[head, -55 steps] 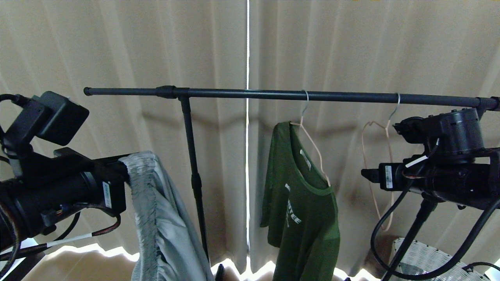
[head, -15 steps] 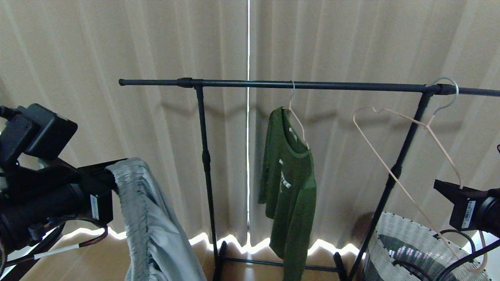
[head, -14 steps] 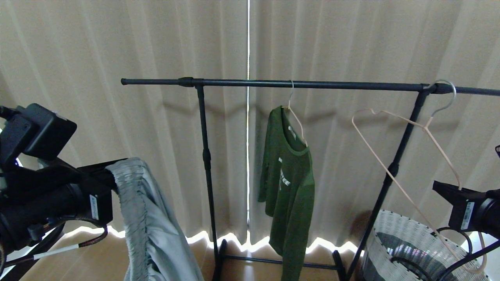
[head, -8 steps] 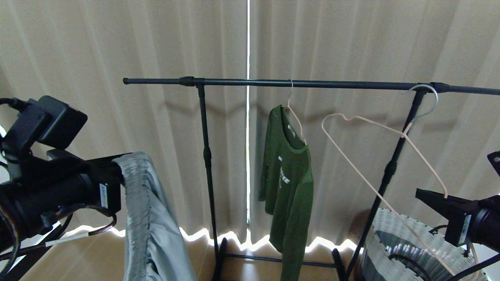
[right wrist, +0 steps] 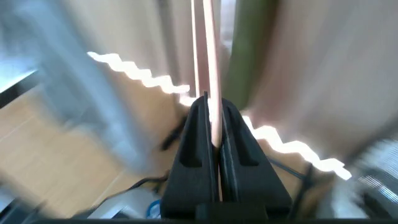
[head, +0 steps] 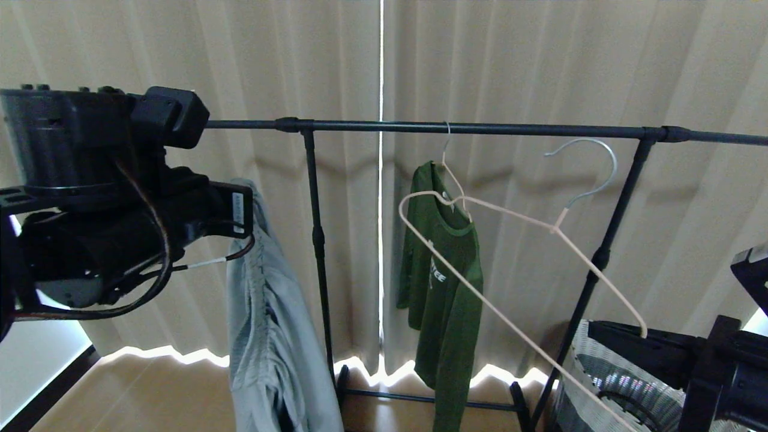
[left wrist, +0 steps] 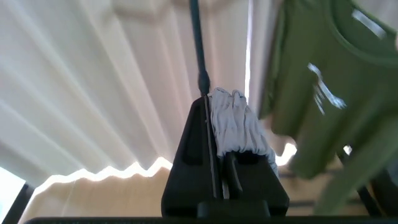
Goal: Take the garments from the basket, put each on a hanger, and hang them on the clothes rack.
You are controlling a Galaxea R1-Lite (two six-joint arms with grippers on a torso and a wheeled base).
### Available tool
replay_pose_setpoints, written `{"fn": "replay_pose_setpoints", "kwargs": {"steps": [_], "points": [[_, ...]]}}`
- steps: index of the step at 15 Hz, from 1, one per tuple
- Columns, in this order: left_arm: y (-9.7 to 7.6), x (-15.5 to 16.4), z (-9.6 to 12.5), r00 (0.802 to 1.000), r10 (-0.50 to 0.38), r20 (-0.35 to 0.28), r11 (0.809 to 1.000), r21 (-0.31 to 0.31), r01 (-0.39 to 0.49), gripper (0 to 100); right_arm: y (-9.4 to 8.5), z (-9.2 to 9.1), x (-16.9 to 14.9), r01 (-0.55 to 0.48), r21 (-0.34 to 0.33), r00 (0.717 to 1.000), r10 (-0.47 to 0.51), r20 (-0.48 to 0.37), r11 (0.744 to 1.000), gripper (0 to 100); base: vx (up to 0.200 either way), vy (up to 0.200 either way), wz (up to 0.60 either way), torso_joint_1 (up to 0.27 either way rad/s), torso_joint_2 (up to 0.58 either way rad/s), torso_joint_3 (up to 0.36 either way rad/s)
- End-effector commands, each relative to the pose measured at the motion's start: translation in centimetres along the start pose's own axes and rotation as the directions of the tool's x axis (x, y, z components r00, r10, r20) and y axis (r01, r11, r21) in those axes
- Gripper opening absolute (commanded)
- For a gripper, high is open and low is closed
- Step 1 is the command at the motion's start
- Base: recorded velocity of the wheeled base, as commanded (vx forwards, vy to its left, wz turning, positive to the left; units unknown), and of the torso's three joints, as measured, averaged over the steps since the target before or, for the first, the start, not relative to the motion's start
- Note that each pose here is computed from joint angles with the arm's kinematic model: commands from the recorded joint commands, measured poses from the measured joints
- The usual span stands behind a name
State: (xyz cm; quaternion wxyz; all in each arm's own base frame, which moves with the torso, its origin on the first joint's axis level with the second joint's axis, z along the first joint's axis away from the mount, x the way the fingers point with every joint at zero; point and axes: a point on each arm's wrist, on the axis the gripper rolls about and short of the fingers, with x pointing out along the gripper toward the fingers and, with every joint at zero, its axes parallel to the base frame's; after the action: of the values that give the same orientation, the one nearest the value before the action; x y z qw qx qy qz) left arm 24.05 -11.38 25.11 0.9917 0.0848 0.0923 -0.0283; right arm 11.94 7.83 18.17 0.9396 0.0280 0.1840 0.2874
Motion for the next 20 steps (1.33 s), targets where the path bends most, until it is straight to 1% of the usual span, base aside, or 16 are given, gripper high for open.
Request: {"fn": "replay_pose_setpoints", "kwargs": {"steps": [1,2,3,4,5,7,9,10,11,13,14,15,17,20], "points": [[-1.4,2.7,0.1,0.998,0.039,-0.04,0.999,0.02,-0.039,0,0.5,-0.1,0.7,-0.062,-0.009,0.998,0.061,-0.033,0.998,0,0.0,0.0,0.0,0.0,0.0,0.0],[-1.4,2.7,0.1,0.998,0.039,-0.04,0.999,0.02,-0.039,0,0.5,-0.1,0.7,-0.062,-0.009,0.998,0.061,-0.033,0.998,0,0.0,0.0,0.0,0.0,0.0,0.0],[-1.8,3.8,0.8,0.996,0.081,-0.037,0.997,0.016,-0.081,0,0.9,-0.2,1.4,-0.103,-0.012,0.993,0.102,-0.064,0.995,0,0.0,0.0,0.0,0.0,0.0,0.0],[-2.6,4.2,1.3,0.997,0.067,-0.024,0.997,-0.025,-0.068,0,1.4,-0.1,1.9,-0.129,-0.018,0.989,0.127,-0.08,0.992,0,0.0,0.0,0.0,0.0,0.0,0.0],[-3.5,4.8,1.3,0.998,0.053,-0.03,0.997,-0.056,-0.055,0,2.3,-0.1,2.0,-0.175,-0.029,0.981,0.172,-0.088,0.984,0,0.0,0.0,0.0,0.0,0.0,0.0],[-3.8,5.4,1.3,0.997,0.062,-0.042,0.997,-0.053,-0.064,0,3.3,-0.2,1.8,-0.233,-0.044,0.969,0.228,-0.098,0.971,0,0.0,0.0,0.0,0.0,0.0,0.0],[-4.0,5.8,1.4,0.996,0.085,-0.04,0.995,-0.051,-0.087,0,3.7,-0.3,2.3,-0.25,-0.048,0.963,0.244,-0.117,0.967,0,0.0,0.0,0.0,0.0,0.0,0.0],[-4.0,5.8,1.4,0.996,0.085,-0.04,0.995,-0.051,-0.087,0,3.7,-0.3,2.3,-0.25,-0.048,0.963,0.244,-0.117,0.967,0,0.0,0.0,0.0,0.0,0.0,0.0],[-4.5,5.7,1.3,0.996,0.081,-0.043,0.996,-0.045,-0.083,0,3.8,-0.1,2.8,-0.248,-0.047,0.963,0.24,-0.124,0.968,0,0.0,0.0,0.0,0.0,0.0,0.0],[-4.6,5.6,1.4,0.995,0.084,-0.047,0.995,-0.042,-0.086,0,3.9,0.1,3.0,-0.248,-0.048,0.963,0.241,-0.122,0.968,0,0.0,0.0,0.0,0.0,0.0,0.0],[-4.4,5.8,1.3,0.992,0.117,-0.051,0.992,-0.036,-0.119,0,3.9,0.1,2.8,-0.25,-0.048,0.963,0.243,-0.117,0.967,0,0.0,0.0,0.0,0.0,0.0,0.0],[-4.4,6.0,1.0,0.989,0.136,-0.061,0.99,-0.028,-0.138,0,4.1,0.2,2.4,-0.267,-0.052,0.959,0.261,-0.11,0.962,0,0.0,0.0,0.0,0.0,0.0,0.0],[-4.3,6.2,0.6,0.987,0.143,-0.076,0.989,-0.019,-0.145,0,4.7,0.1,2.1,-0.302,-0.063,0.949,0.294,-0.11,0.951,0,0.0,0.0,0.0,0.0,0.0,0.0],[-4.5,6.1,0.6,0.988,0.139,-0.074,0.99,-0.019,-0.141,0,4.9,0.2,2.4,-0.308,-0.066,0.947,0.299,-0.117,0.949,0,0.0,0.0,0.0,0.0,0.0,0.0]]}}
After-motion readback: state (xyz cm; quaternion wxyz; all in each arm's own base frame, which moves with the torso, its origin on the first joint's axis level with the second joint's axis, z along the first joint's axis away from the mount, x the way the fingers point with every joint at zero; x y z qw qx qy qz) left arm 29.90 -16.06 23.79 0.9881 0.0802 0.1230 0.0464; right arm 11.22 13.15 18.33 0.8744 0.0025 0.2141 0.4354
